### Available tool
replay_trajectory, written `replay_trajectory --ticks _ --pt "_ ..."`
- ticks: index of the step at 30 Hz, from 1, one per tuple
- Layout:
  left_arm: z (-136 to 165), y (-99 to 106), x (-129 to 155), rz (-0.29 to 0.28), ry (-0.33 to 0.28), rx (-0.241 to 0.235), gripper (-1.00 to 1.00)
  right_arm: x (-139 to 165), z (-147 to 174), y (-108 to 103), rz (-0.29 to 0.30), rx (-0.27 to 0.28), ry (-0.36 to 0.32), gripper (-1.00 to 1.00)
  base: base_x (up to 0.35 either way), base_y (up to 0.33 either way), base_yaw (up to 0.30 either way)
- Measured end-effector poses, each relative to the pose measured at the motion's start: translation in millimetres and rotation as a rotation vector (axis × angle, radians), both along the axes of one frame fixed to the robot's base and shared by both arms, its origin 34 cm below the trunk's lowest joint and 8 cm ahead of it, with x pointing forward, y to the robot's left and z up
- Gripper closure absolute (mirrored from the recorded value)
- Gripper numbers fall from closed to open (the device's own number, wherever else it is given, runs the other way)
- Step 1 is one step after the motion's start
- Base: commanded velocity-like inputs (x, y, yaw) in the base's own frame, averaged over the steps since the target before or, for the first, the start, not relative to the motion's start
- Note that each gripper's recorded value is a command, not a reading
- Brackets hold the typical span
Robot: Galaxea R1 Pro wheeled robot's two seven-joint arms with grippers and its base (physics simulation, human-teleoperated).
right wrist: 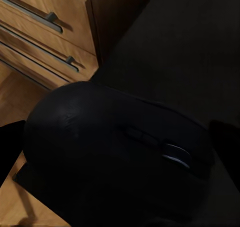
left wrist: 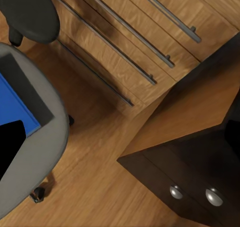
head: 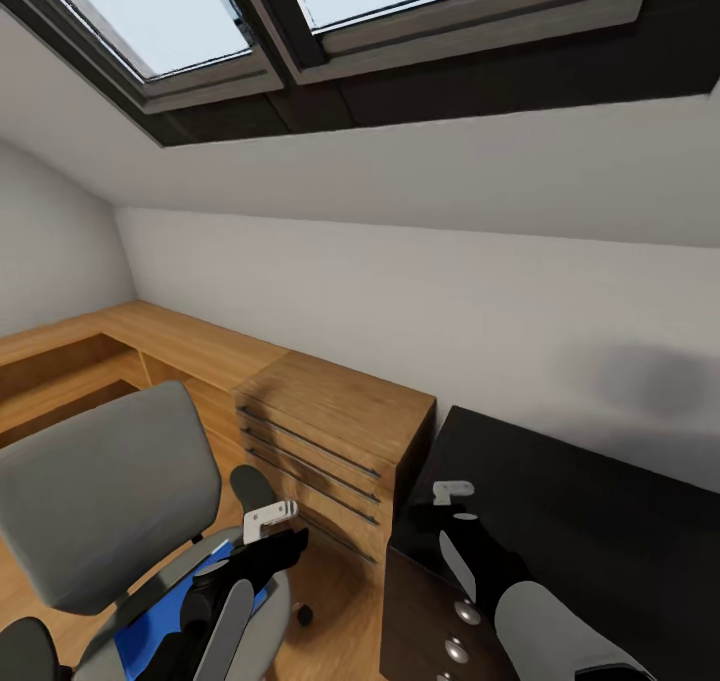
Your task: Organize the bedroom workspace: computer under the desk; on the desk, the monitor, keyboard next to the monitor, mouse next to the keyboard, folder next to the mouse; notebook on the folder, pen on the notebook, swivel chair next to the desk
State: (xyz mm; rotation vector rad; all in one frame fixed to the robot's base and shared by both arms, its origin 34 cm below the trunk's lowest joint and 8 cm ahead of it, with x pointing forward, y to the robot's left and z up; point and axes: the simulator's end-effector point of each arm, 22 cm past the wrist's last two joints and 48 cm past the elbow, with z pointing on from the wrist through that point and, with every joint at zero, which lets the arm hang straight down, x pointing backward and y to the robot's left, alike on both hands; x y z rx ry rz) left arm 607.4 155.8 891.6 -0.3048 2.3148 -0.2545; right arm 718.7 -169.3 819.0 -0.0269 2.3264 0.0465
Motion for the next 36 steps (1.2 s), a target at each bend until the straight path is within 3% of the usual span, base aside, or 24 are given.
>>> replay_trajectory --ticks 7,36 --pt "-8 0 2 0.0 0.0 -0.001 -1.0 -4 -14 -1 -0.001 -0.002 0.037 1.0 0.0 0.0 0.0" --pt "-44 -1 6 0.0 0.0 -0.003 -1.0 1 -49 -2 -0.004 -0.002 0.039 1.0 0.0 0.0 0.0"
